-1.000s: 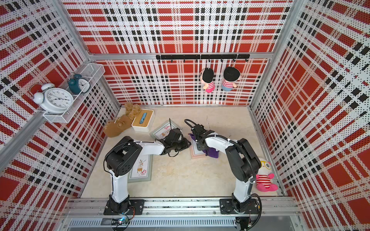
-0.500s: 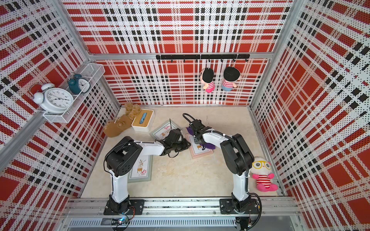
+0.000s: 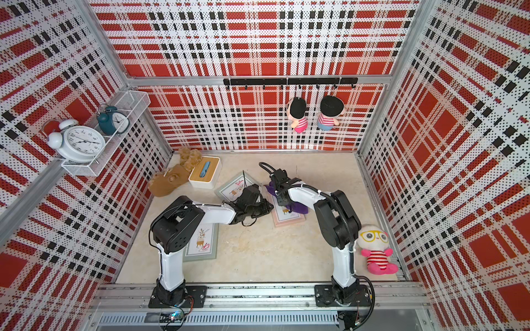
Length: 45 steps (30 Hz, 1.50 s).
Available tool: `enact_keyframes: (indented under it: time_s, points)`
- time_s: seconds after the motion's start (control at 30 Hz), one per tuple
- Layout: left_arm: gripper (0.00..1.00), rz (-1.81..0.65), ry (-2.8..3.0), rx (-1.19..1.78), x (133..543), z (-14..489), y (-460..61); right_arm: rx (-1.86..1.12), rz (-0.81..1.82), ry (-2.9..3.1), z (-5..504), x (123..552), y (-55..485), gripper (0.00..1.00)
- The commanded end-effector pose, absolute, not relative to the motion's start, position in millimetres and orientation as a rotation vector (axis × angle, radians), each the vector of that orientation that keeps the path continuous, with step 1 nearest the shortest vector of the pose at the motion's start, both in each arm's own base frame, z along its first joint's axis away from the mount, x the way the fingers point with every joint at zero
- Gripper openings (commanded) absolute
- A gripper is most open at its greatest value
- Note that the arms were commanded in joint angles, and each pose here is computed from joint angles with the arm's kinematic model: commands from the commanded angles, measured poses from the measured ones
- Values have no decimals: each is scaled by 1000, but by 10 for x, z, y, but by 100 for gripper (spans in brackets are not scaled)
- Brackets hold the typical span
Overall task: Wipe the picture frame with a cloth
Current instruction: Wipe the dirt from the picture frame.
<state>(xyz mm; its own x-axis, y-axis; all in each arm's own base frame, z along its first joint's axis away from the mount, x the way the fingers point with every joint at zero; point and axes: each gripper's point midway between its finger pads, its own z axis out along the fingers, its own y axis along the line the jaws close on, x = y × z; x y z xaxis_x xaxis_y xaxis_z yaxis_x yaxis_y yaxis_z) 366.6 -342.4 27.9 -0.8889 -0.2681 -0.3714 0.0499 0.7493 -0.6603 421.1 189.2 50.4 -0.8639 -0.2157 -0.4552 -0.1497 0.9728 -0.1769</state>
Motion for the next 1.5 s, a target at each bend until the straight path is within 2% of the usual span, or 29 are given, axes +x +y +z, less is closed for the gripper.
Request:
enact_keyframes:
  time_s: [0.0, 0.17, 0.3, 0.4, 0.6, 0.67, 0.77, 0.9, 0.97, 1.07, 1.2, 1.33, 1.47]
  points:
    - [20, -755, 2707, -146, 3311, -333, -3145, -271, -186, 2640, 431, 4195, 1883, 0]
    - [20, -748, 2716, -155, 3282, -365, -3129, -318, -140, 2728, 314, 3533, 1687, 0]
    - [19, -741, 2728, -172, 3236, -394, -3103, -354, -83, 2738, 359, 3291, 1676, 0]
    - [19, -741, 2726, -174, 3227, -391, -3099, -332, -140, 2716, 346, 3460, 1674, 0]
    - [19, -745, 2725, -167, 3214, -377, -3104, -265, -173, 2600, 516, 4289, 1975, 0]
    - [19, -744, 2725, -168, 3213, -378, -3099, -221, -144, 2559, 647, 4430, 2060, 0]
    - [18, -746, 2733, -173, 3204, -399, -3101, -175, -155, 2524, 734, 4402, 2029, 0]
    - [17, -747, 2738, -174, 3189, -412, -3105, -96, -316, 2498, 849, 4291, 1641, 0]
    - [17, -751, 2734, -168, 3187, -395, -3110, -119, -290, 2487, 928, 4332, 1658, 0]
    - [16, -754, 2729, -167, 3202, -382, -3116, -187, -239, 2526, 829, 4450, 1841, 0]
    - [17, -748, 2726, -172, 3213, -383, -3112, -194, -332, 2587, 527, 4533, 1847, 0]
    - [16, -749, 2728, -185, 3207, -387, -3113, -153, -417, 2586, 493, 4376, 1648, 0]
    - [16, -768, 2721, -222, 3204, -355, -3127, -206, -362, 2642, 446, 3958, 1626, 0]
